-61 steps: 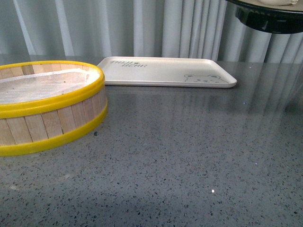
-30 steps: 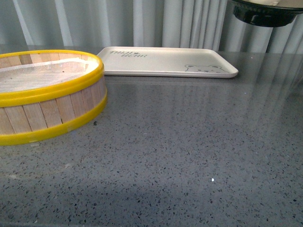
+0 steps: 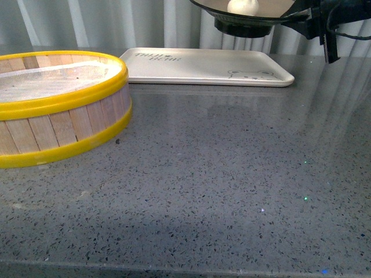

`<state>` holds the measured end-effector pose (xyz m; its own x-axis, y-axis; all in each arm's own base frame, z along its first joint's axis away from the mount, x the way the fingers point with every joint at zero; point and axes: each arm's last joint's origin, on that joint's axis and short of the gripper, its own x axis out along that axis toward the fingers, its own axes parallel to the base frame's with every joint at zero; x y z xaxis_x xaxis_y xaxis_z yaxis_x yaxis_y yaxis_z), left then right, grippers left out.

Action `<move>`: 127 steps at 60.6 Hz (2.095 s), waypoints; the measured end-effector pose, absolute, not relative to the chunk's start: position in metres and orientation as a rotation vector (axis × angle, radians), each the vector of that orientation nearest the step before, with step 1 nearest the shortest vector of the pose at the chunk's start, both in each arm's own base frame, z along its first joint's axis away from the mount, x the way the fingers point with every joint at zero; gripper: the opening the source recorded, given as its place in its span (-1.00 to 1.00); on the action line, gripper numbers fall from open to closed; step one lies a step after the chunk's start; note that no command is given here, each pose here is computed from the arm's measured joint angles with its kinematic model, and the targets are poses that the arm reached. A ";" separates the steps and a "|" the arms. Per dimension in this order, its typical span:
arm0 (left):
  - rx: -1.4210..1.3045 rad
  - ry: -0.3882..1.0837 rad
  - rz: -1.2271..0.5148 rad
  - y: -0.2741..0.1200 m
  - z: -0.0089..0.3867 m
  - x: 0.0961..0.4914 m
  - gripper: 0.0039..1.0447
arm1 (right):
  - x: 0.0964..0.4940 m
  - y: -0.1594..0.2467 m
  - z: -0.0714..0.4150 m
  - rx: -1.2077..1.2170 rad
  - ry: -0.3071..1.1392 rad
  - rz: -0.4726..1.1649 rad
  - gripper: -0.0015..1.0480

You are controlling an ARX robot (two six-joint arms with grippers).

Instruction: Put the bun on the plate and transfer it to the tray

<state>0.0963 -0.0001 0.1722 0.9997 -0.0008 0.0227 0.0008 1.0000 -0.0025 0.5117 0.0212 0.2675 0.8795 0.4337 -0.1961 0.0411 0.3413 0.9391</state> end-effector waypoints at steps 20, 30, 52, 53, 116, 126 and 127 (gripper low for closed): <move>-0.002 -0.023 -0.001 0.000 0.172 0.096 0.88 | 0.532 0.029 0.244 1.190 0.513 0.238 -0.94; -0.002 -0.023 -0.001 0.000 0.172 0.096 0.88 | 0.543 0.030 0.228 1.184 0.545 0.234 -0.94; -0.002 -0.023 -0.001 0.000 0.172 0.096 0.88 | 0.544 0.032 0.225 1.181 0.546 0.247 -0.94; -0.002 -0.023 -0.001 0.000 0.172 0.096 0.88 | 0.544 0.032 0.225 1.182 0.547 0.246 -0.94; -0.002 -0.023 -0.001 0.000 0.172 0.096 0.88 | 0.548 0.031 0.228 1.192 0.602 0.202 -0.27; -0.002 -0.023 -0.001 0.000 0.172 0.096 0.88 | 0.543 0.030 0.226 1.200 0.586 0.185 0.27; -0.002 -0.023 -0.001 0.000 0.172 0.096 0.88 | 0.540 0.030 0.226 1.202 0.583 0.183 0.34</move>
<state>0.0963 -0.0001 0.1722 0.9997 -0.0008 0.0231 0.0008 1.0000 -0.0025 0.5404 0.0298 0.2264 0.8400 0.4327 -0.3273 0.1677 0.3666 0.9151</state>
